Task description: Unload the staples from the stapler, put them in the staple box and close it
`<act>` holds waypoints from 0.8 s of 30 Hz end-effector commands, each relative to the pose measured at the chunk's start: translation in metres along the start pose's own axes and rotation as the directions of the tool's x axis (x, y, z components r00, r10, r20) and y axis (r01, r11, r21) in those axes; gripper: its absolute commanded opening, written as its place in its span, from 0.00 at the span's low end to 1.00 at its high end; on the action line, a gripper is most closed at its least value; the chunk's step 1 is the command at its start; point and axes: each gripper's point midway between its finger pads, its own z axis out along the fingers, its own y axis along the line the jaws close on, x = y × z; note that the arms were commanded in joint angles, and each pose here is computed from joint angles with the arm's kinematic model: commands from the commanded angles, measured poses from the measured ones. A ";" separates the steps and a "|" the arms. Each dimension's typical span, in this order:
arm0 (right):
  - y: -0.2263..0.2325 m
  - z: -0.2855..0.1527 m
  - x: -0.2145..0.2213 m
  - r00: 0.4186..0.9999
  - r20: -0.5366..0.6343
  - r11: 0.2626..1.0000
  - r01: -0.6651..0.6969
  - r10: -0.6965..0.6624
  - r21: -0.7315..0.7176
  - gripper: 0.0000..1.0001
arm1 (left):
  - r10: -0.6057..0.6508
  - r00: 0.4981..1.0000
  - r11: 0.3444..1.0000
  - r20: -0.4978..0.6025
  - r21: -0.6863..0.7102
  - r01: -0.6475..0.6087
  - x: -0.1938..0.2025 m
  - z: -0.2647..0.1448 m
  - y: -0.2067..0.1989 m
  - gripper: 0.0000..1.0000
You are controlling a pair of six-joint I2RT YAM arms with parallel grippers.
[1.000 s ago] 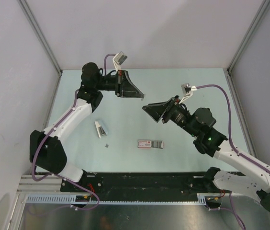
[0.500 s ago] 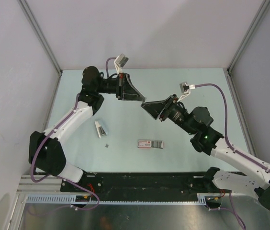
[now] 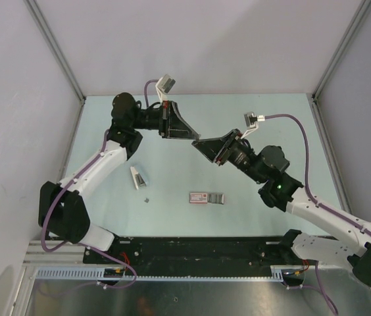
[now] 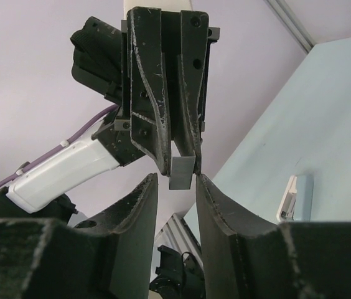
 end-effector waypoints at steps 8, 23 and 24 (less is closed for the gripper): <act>0.007 0.005 -0.008 0.999 0.050 1.000 -0.017 0.018 -0.025 0.25 | 0.052 0.999 0.999 0.009 0.015 -0.052 0.005 -0.001 -0.015 0.05; -0.001 0.003 -0.005 0.999 0.040 1.000 -0.013 0.012 0.018 0.07 | 0.111 0.993 0.994 0.025 0.010 -0.112 0.010 -0.004 -0.019 0.54; -0.004 0.001 -0.003 1.000 0.030 1.000 -0.009 0.008 0.030 0.07 | 0.116 0.993 0.993 0.031 0.006 -0.116 0.008 -0.005 -0.019 0.57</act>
